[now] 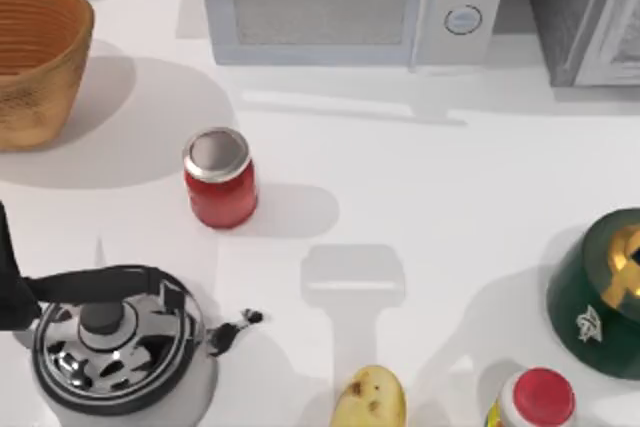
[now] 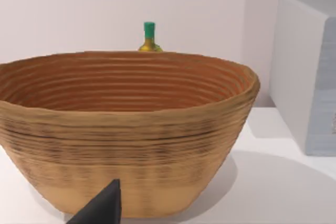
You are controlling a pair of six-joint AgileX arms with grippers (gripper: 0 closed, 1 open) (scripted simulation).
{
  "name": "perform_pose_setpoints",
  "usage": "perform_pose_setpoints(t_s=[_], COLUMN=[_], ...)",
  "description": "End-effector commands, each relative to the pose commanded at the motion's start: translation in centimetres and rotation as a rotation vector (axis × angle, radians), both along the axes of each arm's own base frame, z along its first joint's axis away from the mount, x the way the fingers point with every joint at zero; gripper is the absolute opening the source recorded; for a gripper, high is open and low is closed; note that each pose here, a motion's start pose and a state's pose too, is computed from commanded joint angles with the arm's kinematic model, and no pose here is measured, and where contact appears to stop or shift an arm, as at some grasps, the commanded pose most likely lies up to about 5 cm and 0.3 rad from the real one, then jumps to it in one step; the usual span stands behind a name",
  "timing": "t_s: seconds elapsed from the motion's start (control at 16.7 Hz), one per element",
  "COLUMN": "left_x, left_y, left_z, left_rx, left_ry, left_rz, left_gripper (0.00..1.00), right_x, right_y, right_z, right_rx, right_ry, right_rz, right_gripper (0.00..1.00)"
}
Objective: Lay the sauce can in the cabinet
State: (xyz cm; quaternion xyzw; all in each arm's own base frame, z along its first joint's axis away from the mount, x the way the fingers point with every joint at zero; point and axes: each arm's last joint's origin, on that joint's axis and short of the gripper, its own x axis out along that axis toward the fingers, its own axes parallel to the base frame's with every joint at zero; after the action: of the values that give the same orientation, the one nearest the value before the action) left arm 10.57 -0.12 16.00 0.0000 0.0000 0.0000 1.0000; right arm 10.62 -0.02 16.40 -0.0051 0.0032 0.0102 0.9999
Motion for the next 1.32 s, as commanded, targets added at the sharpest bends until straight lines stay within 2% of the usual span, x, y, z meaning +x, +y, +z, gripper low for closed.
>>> perform_pose_setpoints(t_s=[0.12,0.48,0.72,0.96,1.32], left_x=[0.0,0.0,0.0,0.0,0.0], left_y=[0.0,0.0,0.0,0.0,0.0], left_z=[0.0,0.0,0.0,0.0,0.0], left_rx=[0.0,0.0,0.0,0.0,0.0], left_ry=[0.0,0.0,0.0,0.0,0.0], left_rz=[0.0,0.0,0.0,0.0,0.0], left_gripper=[1.0,1.0,1.0,1.0,1.0], right_x=[-0.1,0.0,0.0,0.9,4.9], right_y=[-0.1,-0.1,0.0,0.1,1.1], right_z=[-0.4,-0.4,2.0,8.6,22.7], right_rx=[0.01,0.011,0.021,0.038,0.047], right_ry=[-0.006,-0.004,0.03,0.069,0.048], right_rz=[-0.02,-0.015,-0.029,-0.053,-0.067], right_gripper=[0.0,0.0,0.0,0.0,0.0])
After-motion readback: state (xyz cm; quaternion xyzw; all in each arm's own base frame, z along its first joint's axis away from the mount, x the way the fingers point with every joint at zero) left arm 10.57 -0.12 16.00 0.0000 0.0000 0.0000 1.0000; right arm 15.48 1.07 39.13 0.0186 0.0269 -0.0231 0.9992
